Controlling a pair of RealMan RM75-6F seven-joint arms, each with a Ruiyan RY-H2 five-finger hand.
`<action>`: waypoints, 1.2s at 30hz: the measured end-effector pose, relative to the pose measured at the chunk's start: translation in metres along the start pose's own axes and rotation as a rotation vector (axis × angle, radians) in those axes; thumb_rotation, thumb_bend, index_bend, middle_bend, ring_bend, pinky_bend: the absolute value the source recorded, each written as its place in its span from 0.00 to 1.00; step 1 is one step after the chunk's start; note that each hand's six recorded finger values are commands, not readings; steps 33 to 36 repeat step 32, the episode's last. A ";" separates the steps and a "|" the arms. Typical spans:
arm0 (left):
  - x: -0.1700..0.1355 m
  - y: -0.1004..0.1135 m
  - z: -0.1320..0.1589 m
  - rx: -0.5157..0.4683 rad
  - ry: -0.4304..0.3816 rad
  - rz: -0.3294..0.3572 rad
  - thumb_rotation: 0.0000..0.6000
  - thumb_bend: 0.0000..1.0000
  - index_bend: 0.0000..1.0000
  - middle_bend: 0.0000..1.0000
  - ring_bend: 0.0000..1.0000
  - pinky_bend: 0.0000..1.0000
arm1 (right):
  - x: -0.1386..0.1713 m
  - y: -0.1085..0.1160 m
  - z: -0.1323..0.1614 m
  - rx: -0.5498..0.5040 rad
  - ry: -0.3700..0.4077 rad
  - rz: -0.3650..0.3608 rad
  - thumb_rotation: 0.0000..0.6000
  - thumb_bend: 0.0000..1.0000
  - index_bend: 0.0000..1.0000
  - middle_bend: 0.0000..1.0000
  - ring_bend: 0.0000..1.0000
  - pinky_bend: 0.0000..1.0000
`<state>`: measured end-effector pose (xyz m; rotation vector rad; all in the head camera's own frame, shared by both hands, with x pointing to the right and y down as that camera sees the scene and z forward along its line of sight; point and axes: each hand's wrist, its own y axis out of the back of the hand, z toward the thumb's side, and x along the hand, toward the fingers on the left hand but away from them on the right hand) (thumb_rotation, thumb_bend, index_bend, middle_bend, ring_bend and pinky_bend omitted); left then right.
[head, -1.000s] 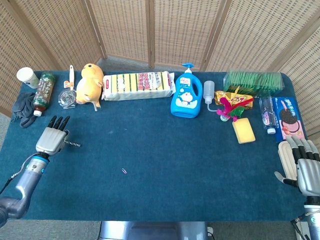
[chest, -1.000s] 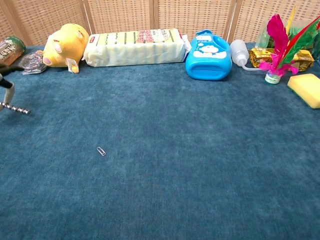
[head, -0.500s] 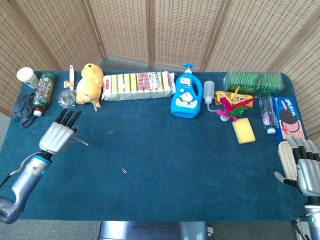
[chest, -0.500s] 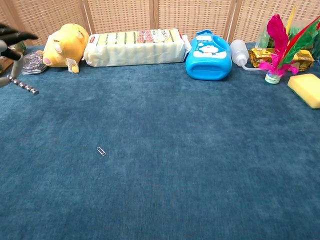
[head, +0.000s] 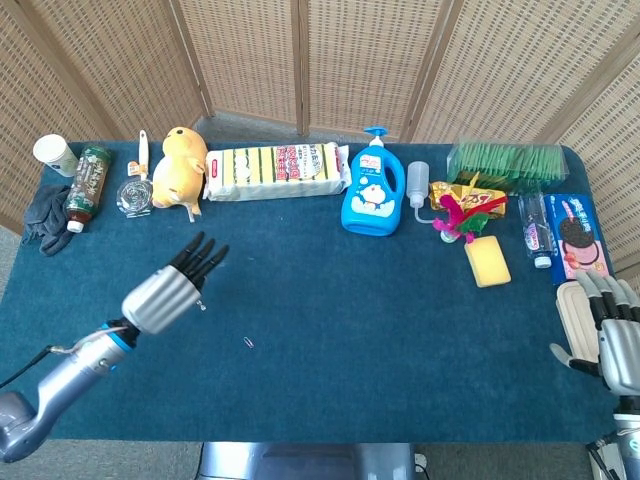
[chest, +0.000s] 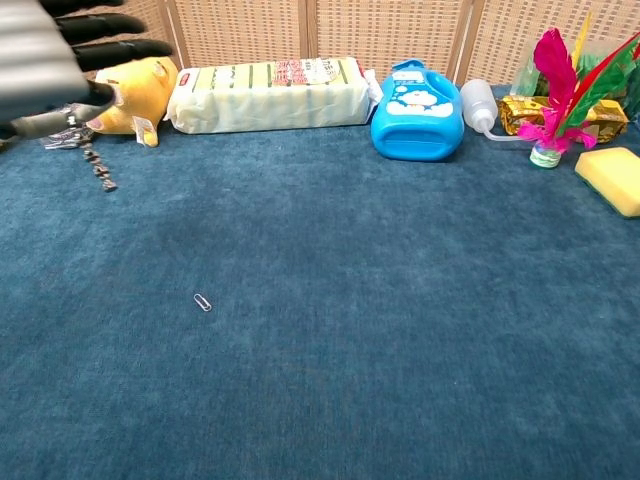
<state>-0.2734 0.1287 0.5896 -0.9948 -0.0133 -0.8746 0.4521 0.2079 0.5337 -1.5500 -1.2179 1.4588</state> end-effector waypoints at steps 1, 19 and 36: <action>0.001 0.005 0.003 0.034 -0.008 0.013 1.00 0.75 0.53 0.00 0.00 0.00 | 0.000 0.001 0.000 -0.005 0.000 -0.003 1.00 0.00 0.00 0.00 0.00 0.00; -0.004 0.062 0.096 0.530 -0.062 0.295 1.00 0.75 0.52 0.00 0.00 0.02 | -0.003 0.001 0.000 -0.016 0.008 0.004 1.00 0.00 0.00 0.00 0.00 0.00; -0.005 0.044 0.114 0.581 -0.084 0.263 1.00 0.75 0.53 0.00 0.00 0.02 | -0.004 0.000 0.002 -0.015 0.014 0.004 1.00 0.00 0.00 0.00 0.00 0.00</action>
